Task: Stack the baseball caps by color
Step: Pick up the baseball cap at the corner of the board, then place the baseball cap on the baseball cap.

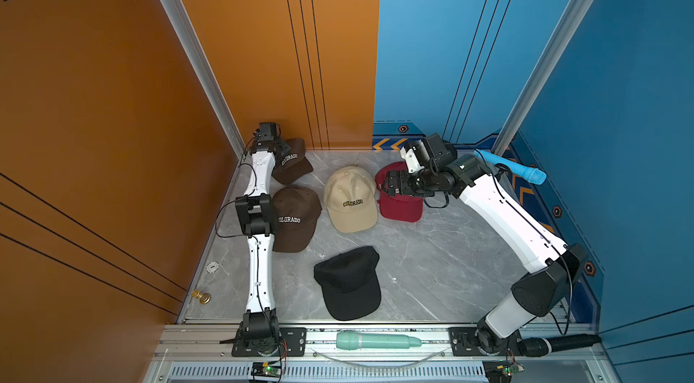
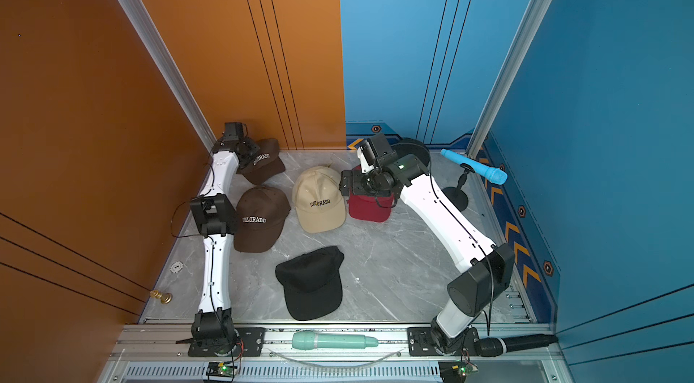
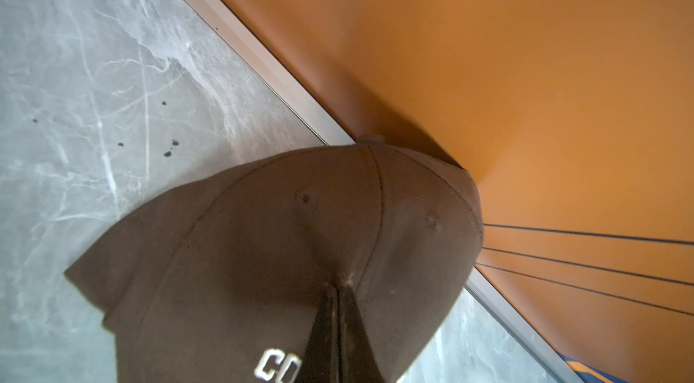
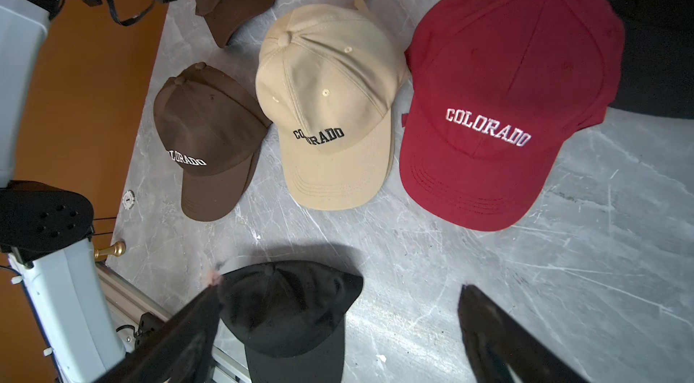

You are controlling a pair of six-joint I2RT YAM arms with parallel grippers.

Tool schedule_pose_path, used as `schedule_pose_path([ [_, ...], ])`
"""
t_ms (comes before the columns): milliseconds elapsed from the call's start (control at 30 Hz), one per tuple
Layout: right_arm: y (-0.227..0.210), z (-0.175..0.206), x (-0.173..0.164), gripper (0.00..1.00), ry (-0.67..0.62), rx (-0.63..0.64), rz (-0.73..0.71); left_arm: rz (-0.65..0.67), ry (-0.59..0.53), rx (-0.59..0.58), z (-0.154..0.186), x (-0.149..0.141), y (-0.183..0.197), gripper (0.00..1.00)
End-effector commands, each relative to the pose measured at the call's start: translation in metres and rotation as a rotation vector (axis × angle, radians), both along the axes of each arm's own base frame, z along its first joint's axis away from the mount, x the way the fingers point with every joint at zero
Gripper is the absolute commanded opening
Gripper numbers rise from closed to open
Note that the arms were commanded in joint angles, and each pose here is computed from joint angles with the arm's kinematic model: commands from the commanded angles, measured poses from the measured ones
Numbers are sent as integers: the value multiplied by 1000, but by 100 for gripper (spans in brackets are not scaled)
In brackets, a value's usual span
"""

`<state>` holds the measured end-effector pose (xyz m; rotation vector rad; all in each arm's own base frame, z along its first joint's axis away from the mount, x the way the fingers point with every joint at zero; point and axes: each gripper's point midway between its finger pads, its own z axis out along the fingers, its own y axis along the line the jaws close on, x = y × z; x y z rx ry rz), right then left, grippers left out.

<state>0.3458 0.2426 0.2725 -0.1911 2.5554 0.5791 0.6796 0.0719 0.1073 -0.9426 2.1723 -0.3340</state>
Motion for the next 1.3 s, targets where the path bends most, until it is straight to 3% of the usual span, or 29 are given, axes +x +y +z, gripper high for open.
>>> schedule_pose_path([
  [0, 0, 7, 0, 100, -38, 23, -20, -49, 2, 7, 37, -15, -11, 0],
  [267, 0, 7, -7, 100, -58, 54, -14, -62, -96, 44, 105, -23, -8, 0],
  [600, -2, 10, -20, 100, -81, 93, -4, -119, -108, 71, 149, -52, -18, 0],
  [1033, 0, 13, -43, 100, -93, 144, 70, -251, -35, 168, 189, -148, -47, 0],
  [1267, 4, 14, -50, 100, -89, 160, 124, -283, 4, 211, 188, -209, -52, 0],
])
